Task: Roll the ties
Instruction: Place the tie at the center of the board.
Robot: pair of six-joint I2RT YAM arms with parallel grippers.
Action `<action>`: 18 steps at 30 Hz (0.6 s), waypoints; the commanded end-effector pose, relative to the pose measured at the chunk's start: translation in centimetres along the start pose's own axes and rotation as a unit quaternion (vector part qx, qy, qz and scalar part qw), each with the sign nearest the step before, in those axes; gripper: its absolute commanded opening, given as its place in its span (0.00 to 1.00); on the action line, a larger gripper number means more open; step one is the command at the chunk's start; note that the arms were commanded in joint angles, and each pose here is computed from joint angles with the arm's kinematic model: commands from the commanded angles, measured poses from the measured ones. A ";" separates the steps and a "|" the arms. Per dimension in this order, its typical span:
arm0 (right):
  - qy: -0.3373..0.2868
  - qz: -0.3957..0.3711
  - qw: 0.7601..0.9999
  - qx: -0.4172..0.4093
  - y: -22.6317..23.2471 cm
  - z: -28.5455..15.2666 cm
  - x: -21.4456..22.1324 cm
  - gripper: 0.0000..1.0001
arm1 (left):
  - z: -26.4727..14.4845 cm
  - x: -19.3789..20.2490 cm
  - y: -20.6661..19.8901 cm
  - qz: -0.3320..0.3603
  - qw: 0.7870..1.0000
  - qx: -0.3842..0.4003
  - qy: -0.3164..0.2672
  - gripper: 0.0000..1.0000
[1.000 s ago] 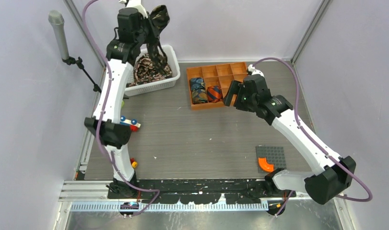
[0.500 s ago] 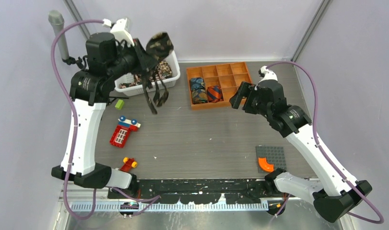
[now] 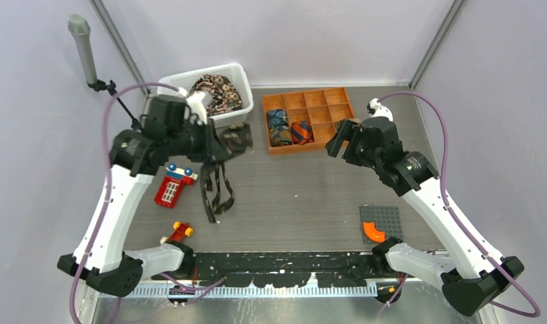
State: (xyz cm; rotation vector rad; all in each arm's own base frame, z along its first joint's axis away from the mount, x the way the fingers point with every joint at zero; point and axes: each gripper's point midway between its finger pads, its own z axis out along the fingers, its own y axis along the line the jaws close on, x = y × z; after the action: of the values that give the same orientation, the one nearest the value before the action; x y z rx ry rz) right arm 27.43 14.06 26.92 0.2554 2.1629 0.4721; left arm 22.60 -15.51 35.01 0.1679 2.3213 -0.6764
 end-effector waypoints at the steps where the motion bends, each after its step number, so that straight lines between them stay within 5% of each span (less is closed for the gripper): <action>1: -0.011 0.037 0.998 0.040 -1.9 -0.6 0.7 0.84 | 5.8 5.8 -0.3 -0.021 0.995 0.011 0.101 0.00; 8: -0.020 0.061 0.993 0.100 -4.8 -0.9 1.8 0.84 | 14.6 12.6 0.3 -0.007 0.979 -0.027 0.202 0.00; 18: -0.041 0.047 0.989 0.137 -7.2 -2.1 2.1 0.84 | 23.4 17.5 -3.3 0.045 0.961 -0.035 0.272 0.02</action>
State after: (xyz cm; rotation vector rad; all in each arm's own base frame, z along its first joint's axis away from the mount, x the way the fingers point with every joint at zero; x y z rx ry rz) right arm 24.49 9.01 22.63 0.4967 2.1971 0.2577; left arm 20.81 -27.31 10.06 0.4300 2.9250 -0.4942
